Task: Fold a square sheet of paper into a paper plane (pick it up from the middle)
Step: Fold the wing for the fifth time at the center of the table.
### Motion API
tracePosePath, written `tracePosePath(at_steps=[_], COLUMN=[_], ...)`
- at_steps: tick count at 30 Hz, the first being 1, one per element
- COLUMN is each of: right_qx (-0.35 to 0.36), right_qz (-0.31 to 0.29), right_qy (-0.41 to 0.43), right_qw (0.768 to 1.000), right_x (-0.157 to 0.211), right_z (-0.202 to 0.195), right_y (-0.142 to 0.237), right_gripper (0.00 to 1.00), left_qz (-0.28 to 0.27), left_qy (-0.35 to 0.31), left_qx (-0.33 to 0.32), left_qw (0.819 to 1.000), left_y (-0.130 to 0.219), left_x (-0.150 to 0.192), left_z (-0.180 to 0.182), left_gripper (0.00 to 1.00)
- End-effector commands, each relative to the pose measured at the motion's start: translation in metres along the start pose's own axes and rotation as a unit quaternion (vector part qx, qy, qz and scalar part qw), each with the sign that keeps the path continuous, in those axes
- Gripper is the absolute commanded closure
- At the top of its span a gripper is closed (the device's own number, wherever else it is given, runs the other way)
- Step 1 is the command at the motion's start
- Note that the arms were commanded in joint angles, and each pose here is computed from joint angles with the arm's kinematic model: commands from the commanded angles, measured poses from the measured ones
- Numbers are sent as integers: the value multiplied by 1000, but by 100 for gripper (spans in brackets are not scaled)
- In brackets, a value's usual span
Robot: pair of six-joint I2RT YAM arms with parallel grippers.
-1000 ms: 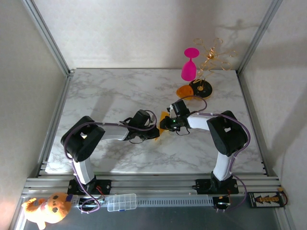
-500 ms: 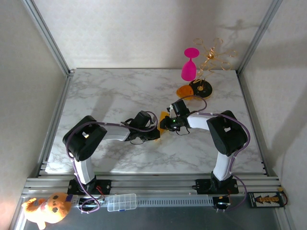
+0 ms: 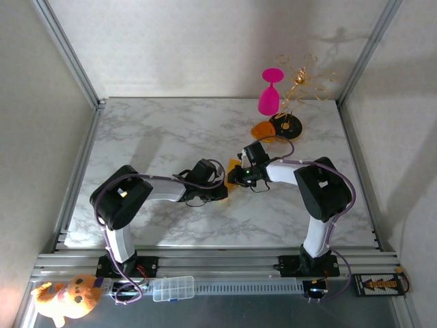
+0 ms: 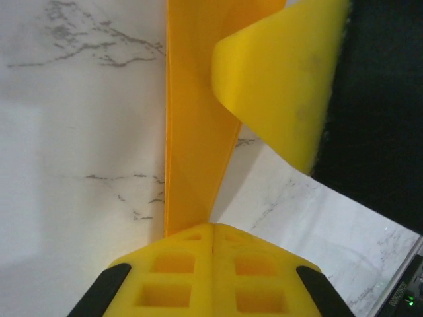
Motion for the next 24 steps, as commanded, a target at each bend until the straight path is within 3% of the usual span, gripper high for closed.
tracePosePath(at_steps=[1, 10, 18, 24], right_qx=[95, 111, 114, 109], right_qz=[64, 78, 79, 78], right_qy=[-40, -50, -53, -53], right_qw=[993, 990, 989, 990], right_x=[36, 39, 39, 37], right_z=[-41, -47, -47, -46], right_y=[-21, -24, -24, -24], right_gripper=[79, 80, 80, 80], left_qz=[26, 36, 45, -11], left_qy=[6, 0, -55, -87], left_qx=[-63, -82, -129, -107], left_qw=[998, 996, 989, 990], left_y=[-3, 7, 19, 39], left_x=[20, 33, 39, 16], left_z=[31, 40, 35, -8], left_gripper=[98, 100, 100, 100])
Point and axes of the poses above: each hand's point on the last joint's axis, 136 mm out from that joint toward the fingers, its own y axis back along the fingers, its own z axis along the line the jaws close on, x = y × z, the point moved 6 cm from there along y, back along the fingers, and after that the axes turned 14 degrees about y, right-handed, at the moved point
